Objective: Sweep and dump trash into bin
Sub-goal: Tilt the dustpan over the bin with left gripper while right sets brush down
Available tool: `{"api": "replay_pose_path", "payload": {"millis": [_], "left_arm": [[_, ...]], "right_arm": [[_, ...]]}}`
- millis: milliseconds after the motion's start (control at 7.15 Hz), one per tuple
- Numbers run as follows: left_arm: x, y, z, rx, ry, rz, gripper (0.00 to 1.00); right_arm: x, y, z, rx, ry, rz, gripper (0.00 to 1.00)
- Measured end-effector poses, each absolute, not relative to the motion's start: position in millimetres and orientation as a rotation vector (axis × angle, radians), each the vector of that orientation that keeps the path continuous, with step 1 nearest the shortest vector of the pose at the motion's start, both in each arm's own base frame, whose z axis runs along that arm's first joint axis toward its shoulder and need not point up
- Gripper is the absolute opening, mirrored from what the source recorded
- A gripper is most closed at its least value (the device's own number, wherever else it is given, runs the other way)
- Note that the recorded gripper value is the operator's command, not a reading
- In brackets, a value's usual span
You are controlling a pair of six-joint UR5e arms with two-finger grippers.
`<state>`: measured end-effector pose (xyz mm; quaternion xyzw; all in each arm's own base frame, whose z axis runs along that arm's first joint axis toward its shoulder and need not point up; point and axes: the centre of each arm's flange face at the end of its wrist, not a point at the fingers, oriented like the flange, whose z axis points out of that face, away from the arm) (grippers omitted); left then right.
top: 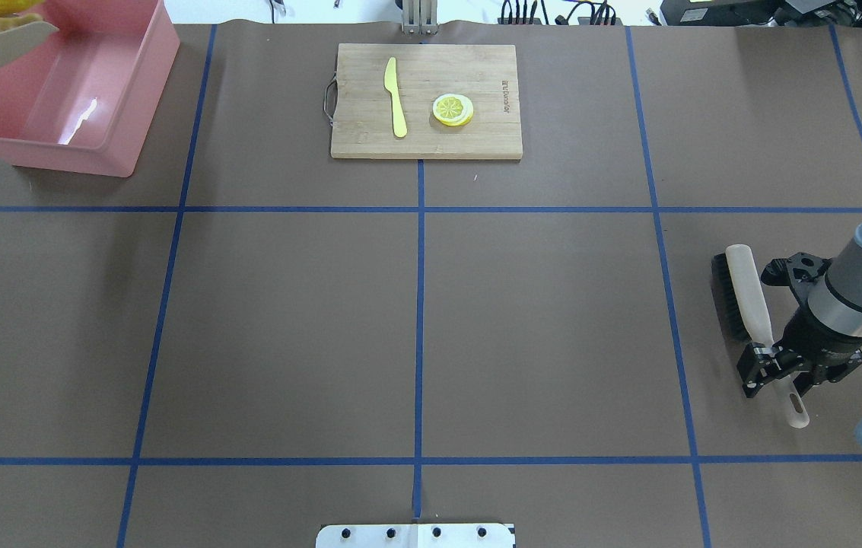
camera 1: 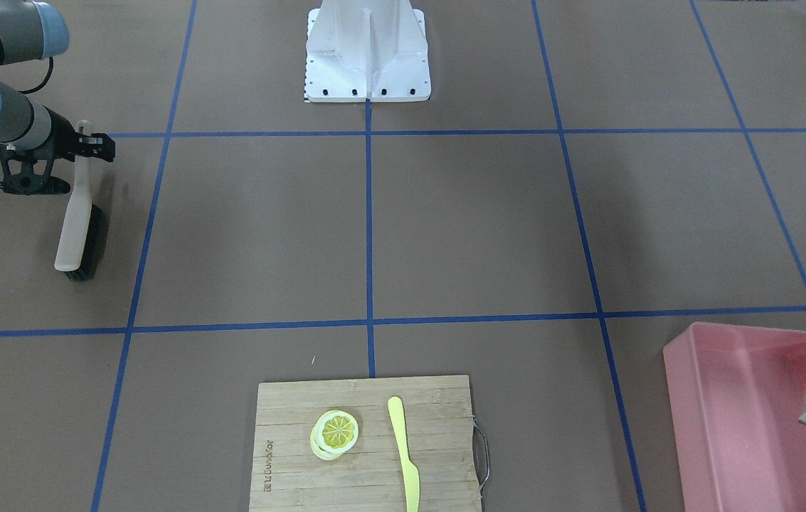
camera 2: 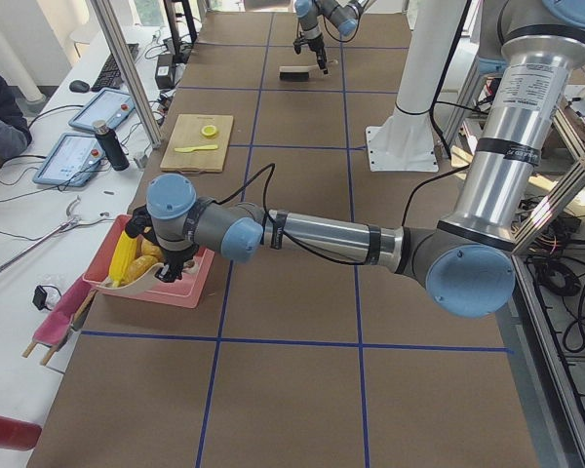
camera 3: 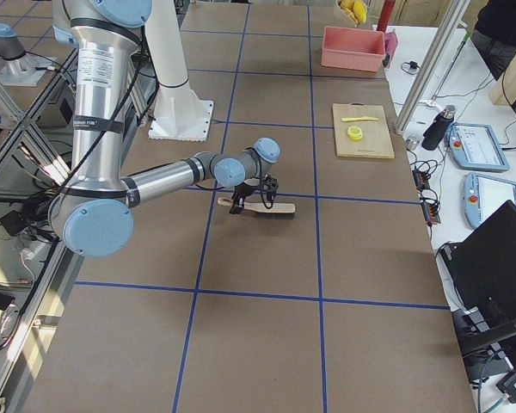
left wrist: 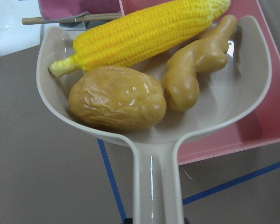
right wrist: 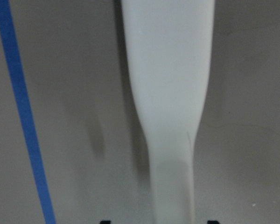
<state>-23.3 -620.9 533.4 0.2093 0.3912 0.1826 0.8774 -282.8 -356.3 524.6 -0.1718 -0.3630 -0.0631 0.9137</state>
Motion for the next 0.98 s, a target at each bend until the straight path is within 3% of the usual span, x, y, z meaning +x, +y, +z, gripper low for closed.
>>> {"api": "replay_pose_path", "payload": {"millis": [420,699,979], "left_arm": [[6,-589,541,0.42,0.799,0.602,0.0],[-48,-557,567,0.325,0.803,0.682,0.0],[-73,-565,565,0.257,0.824,0.676,0.0]], "right_arm": [[-274,-365,510,-0.325,-0.777,-0.118,1.0],[-241,-396,495,-0.264,-0.812,-0.046,1.0],[-199,-424,481,-0.219,-0.858,0.042,1.0]]}}
